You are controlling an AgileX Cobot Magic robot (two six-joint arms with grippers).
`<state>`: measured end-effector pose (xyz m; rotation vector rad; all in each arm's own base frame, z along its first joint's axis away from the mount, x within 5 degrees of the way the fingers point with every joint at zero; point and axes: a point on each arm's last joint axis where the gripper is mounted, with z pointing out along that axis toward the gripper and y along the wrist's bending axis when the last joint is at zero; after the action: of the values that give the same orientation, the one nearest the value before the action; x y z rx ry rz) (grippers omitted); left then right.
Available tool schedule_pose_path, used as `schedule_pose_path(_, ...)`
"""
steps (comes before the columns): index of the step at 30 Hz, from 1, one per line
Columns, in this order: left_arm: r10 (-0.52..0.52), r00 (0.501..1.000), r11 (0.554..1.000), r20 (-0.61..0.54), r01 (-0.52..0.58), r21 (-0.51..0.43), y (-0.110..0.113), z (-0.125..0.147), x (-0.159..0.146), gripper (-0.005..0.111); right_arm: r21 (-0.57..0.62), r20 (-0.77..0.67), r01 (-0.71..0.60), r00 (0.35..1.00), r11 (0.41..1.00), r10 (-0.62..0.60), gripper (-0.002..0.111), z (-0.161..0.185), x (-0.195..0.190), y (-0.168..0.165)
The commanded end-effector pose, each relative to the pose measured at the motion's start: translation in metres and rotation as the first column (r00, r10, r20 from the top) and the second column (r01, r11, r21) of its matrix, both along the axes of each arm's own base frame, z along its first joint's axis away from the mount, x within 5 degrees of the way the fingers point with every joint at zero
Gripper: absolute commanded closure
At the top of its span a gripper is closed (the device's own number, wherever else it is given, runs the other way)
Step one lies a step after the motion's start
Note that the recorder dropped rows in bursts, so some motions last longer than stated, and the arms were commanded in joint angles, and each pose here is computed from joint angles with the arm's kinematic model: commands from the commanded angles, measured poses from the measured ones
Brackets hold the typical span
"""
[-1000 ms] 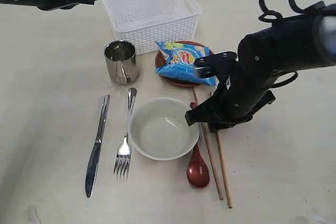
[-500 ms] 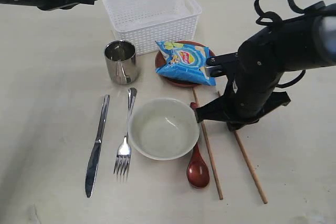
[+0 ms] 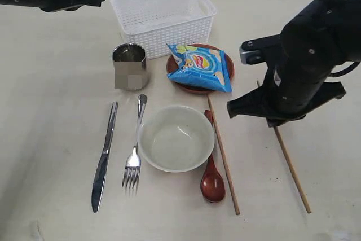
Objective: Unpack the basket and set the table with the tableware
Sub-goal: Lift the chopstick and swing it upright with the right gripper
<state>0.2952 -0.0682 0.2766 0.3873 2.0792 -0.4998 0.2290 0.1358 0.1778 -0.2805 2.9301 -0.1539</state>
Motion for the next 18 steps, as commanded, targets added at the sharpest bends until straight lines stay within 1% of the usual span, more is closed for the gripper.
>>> schedule_pose_path(1,0.005,1.000,1.000,-0.004,-0.005,0.001,0.001,-0.001,-0.002,0.107,0.050,0.070,0.012,0.997,0.999,-0.016,0.109,0.030,-0.008,-0.006)
schedule_pose_path(3,0.005,1.000,1.000,-0.004,-0.005,0.001,0.001,-0.001,-0.002,0.107,0.095,0.108,0.012,0.994,0.995,-0.023,0.109,0.044,-0.013,-0.008)
schedule_pose_path(7,0.005,1.000,1.000,-0.004,-0.005,0.001,0.001,-0.001,-0.002,0.107,0.122,0.153,-0.015,0.988,0.992,-0.003,0.109,0.061,-0.020,-0.013)
schedule_pose_path(18,0.005,1.000,1.000,-0.004,-0.005,0.001,0.001,-0.001,-0.002,0.107,0.133,0.159,0.001,0.987,0.991,-0.023,0.109,0.062,-0.020,-0.012)
